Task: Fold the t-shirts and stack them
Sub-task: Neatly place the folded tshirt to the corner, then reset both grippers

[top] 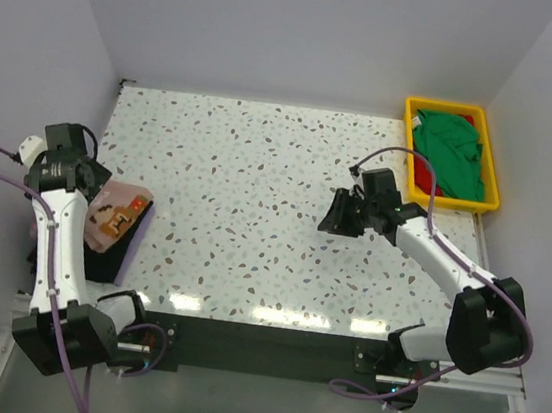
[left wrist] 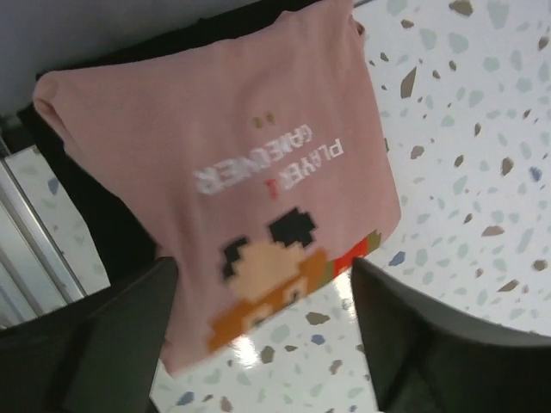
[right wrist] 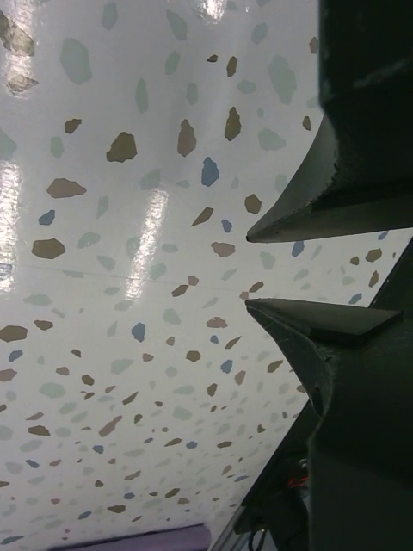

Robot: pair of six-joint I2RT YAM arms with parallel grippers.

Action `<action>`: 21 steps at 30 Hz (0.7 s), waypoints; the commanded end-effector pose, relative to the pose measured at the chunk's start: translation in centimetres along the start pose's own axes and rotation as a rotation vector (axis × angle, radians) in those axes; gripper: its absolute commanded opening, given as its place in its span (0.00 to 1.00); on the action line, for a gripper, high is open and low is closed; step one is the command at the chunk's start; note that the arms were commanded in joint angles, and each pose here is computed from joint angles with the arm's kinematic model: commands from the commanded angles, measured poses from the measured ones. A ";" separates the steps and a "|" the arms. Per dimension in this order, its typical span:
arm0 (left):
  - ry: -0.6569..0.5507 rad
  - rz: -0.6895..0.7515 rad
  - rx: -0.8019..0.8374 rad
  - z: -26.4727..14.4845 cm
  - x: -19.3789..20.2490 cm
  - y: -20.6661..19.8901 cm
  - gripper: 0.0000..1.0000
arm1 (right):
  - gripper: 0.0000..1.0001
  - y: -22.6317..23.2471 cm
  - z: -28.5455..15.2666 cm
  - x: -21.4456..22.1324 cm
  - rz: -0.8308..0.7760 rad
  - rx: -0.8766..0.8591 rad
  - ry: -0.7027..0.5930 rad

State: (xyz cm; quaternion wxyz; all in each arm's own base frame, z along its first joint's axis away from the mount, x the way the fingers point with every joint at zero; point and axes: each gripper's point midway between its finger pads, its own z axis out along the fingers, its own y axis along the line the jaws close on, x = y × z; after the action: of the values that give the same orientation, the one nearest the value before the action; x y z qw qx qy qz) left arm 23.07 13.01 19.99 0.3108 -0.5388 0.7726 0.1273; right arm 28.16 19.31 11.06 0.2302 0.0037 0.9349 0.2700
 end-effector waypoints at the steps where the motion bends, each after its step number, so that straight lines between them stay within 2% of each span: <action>1: -0.143 -0.115 0.008 -2.7 -1.7 2.2 0.93 | 0.36 1.2 -1.2 0.3 -0.044 -0.055 -0.017; 2: -0.162 -0.121 0.015 -3.1 -2.1 2.3 1.00 | 0.36 1.1 -1.1 0.6 -0.045 -0.052 -0.010; 6: -0.184 -0.110 0.062 -3.8 -3.1 1.4 1.00 | 0.36 1.0 -1.3 0.8 -0.049 -0.050 -0.010; 8: -0.150 -0.080 0.100 -3.5 -2.6 0.5 1.00 | 0.36 1.0 -1.5 0.7 -0.054 -0.047 -0.020; 16: -0.084 0.016 0.409 -3.8 -0.6 -6.3 1.00 | 0.37 0.5 -2.2 0.1 -0.070 -0.009 -0.061; 19: -0.066 0.079 0.522 -4.6 2.4 -10.2 1.00 | 0.38 0.8 -3.0 -0.7 -0.076 -0.006 -0.097; 20: -0.033 0.094 0.539 -4.3 4.3 -11.1 1.00 | 0.38 0.9 -3.1 -0.9 -0.074 -0.005 -0.106; 21: -0.011 0.151 0.618 -5.6 6.6 -13.3 1.00 | 0.38 1.0 -3.4 -1.1 -0.078 -0.005 -0.117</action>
State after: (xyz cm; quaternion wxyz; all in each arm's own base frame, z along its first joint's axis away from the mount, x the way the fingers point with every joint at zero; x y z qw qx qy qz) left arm 28.33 5.67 21.78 0.4203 -0.4261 0.8010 -0.0144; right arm 27.08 18.62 12.78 0.2620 -0.0120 0.9274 0.2666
